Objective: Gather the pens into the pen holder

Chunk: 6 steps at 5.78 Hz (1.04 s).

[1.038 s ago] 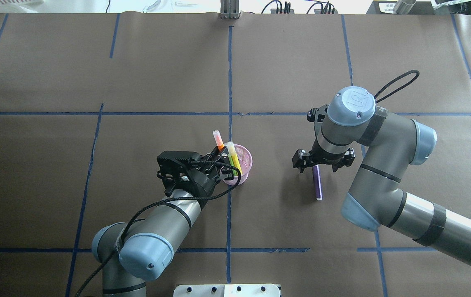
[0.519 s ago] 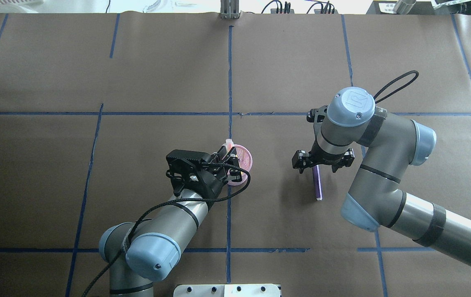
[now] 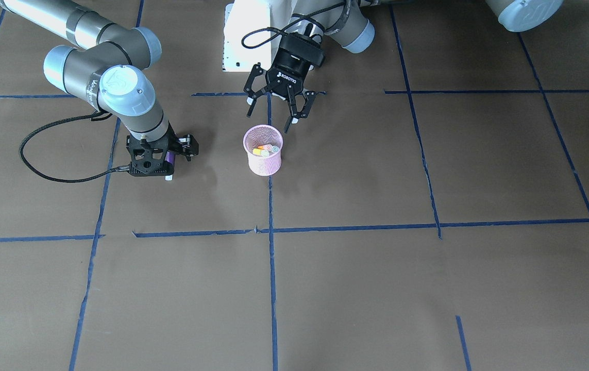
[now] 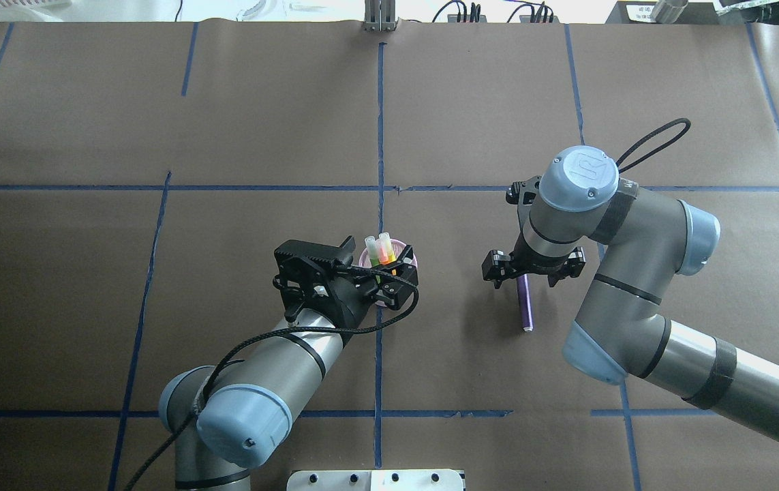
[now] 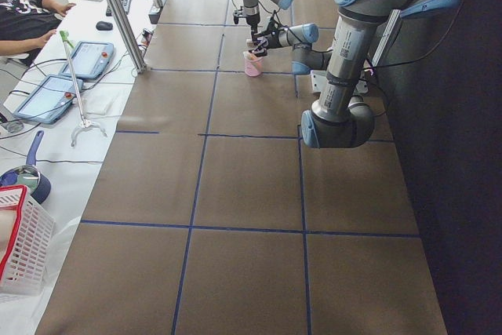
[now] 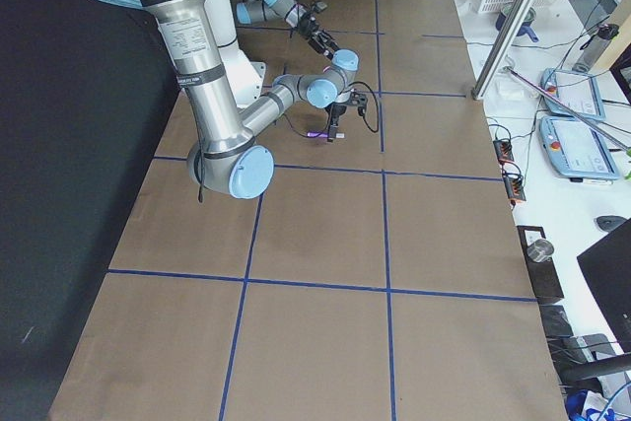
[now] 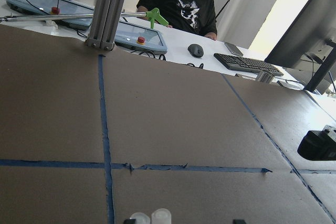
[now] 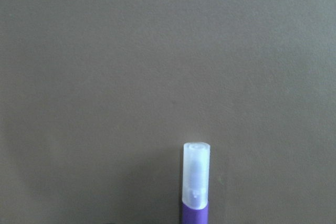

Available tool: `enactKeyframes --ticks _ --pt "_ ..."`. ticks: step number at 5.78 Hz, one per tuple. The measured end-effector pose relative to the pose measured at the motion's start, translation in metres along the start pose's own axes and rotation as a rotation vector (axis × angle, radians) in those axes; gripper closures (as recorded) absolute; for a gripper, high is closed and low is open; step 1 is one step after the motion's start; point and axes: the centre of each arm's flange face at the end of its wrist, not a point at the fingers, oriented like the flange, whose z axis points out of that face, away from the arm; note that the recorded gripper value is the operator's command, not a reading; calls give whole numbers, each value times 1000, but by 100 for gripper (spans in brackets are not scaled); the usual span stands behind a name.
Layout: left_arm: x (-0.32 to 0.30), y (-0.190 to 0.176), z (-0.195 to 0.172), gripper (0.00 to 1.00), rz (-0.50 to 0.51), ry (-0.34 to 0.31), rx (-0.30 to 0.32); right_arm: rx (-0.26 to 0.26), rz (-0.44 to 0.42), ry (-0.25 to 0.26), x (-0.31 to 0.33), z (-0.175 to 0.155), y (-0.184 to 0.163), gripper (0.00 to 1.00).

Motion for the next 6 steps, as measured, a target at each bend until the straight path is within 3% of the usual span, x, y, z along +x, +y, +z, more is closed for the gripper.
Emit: enactKeyframes --ticks 1,2,3,4,6 --pt "0 -26 -9 0 40 28 11 -2 3 2 0 1 0 0" --pt "-20 -46 -2 0 80 32 -21 -3 7 5 1 2 1 0" --pt "-53 -66 14 0 120 17 -96 -4 9 6 1 2 0 0" --pt "-96 -95 33 0 152 -25 -225 -4 10 6 1 2 0 5" --pt "-175 -168 51 0 119 -115 -500 -13 10 2 1 2 1 34"
